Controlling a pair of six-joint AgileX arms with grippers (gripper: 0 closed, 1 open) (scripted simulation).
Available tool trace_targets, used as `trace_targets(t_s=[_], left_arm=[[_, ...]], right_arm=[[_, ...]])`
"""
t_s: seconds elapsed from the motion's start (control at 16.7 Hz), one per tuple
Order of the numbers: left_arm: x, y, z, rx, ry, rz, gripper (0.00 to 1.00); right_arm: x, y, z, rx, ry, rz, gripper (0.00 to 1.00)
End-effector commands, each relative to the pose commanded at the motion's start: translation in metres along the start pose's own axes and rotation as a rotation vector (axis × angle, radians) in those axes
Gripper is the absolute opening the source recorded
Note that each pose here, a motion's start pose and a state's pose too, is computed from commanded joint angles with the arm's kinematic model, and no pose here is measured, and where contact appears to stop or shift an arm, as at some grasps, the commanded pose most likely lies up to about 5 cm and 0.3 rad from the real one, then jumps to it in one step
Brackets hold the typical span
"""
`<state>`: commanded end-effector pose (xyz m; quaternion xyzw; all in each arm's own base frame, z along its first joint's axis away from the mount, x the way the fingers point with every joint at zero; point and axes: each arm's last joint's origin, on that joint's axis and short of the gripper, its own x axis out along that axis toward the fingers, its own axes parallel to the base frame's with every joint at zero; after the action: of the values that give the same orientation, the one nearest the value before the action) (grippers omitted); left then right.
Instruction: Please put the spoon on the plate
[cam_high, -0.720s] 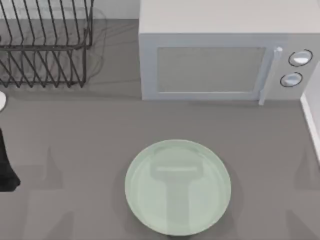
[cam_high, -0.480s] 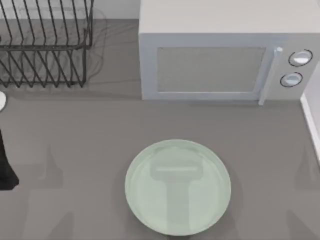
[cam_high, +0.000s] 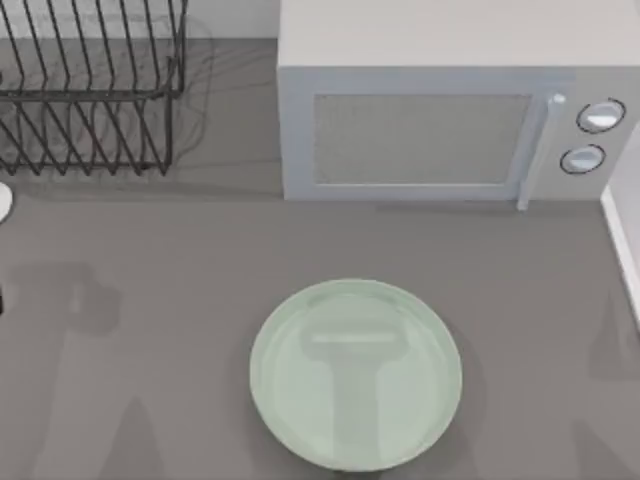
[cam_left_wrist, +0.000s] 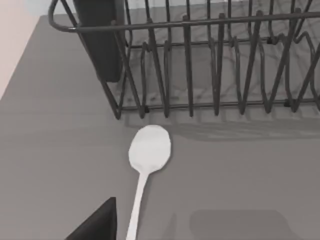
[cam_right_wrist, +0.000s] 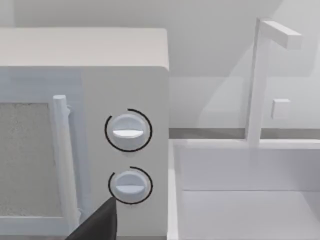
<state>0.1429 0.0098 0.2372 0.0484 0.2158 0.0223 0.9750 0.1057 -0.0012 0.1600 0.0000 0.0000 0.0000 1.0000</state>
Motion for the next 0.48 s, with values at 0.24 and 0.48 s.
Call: trace_targets(t_s=[0.24,0.48], left_arm=[[0.046,0.015,0.043,0.045,0.345,-0.015,1.0],[0.108,0.036,0.068,0.074,0.652,-0.053,1.0]], right_arm=[[0.0,0.0,0.0,0.0,0.0,0.0,1.0],[0.0,0.0,0.0,0.0,0.0,0.0,1.0]])
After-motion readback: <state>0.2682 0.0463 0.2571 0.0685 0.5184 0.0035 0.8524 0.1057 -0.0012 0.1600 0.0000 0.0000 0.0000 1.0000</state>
